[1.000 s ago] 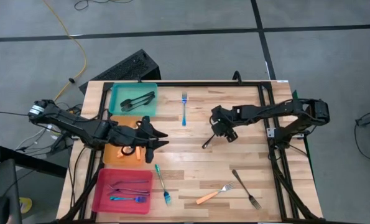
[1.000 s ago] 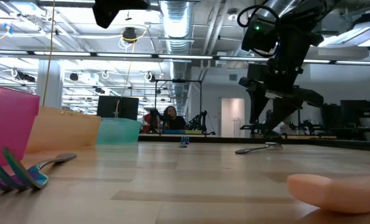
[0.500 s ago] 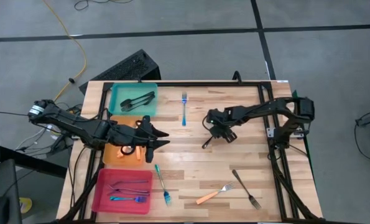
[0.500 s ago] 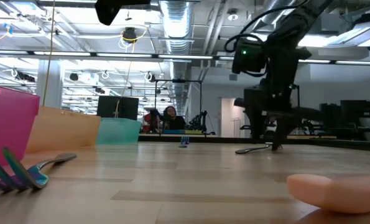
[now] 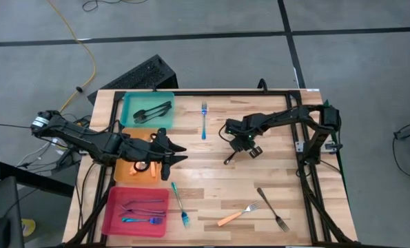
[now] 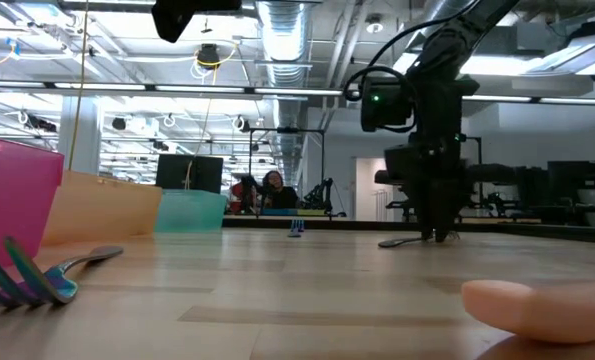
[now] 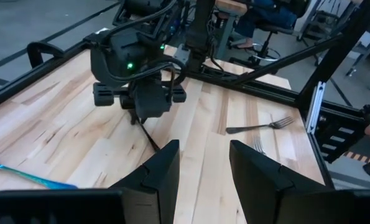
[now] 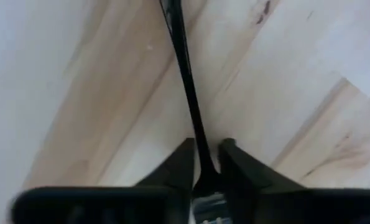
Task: Sort silverware by color (type)
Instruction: Put the black fork into the blue bin
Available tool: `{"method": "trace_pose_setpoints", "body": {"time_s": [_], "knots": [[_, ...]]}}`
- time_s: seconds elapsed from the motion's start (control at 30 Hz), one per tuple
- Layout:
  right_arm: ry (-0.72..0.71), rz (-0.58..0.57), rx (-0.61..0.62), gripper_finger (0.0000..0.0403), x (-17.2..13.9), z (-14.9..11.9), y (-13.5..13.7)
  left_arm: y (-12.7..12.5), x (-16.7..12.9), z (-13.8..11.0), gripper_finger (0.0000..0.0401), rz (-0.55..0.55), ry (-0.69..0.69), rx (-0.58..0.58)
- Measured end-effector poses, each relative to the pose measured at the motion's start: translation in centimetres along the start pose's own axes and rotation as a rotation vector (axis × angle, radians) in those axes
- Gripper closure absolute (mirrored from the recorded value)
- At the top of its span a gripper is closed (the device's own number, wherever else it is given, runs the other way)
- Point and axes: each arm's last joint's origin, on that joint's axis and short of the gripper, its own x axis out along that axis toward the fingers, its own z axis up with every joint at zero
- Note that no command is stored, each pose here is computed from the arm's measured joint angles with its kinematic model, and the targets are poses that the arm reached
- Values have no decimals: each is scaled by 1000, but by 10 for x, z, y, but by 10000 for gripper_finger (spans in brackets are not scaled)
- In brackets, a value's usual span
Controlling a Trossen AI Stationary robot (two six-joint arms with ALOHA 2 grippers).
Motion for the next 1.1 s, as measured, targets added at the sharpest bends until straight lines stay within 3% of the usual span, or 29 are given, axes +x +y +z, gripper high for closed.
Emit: {"method": "trace_pose_setpoints", "body": {"time_s": [0.13,0.27,0.37,0.6,0.73,0.87,1.03,1.1], "knots": [[-14,-24,15,377,-6,5,5,0,0,0,277,0,0,25],[-64,-77,94,377,-16,9,7,0,0,0,277,4,-4,60],[-191,-157,202,376,-33,14,0,0,0,1,277,3,-10,80],[-657,-412,408,376,-98,10,-15,-6,-2,3,277,-25,-49,152],[-1000,-530,559,376,-136,0,-20,-7,2,-1,277,-54,-185,167],[-1292,-567,543,376,-160,1,-8,3,5,-16,277,-74,-368,144],[-1492,-529,466,376,-168,14,14,22,3,-29,277,-77,-585,75],[-1530,-504,434,376,-168,25,20,29,6,-33,277,-74,-611,59]]}}
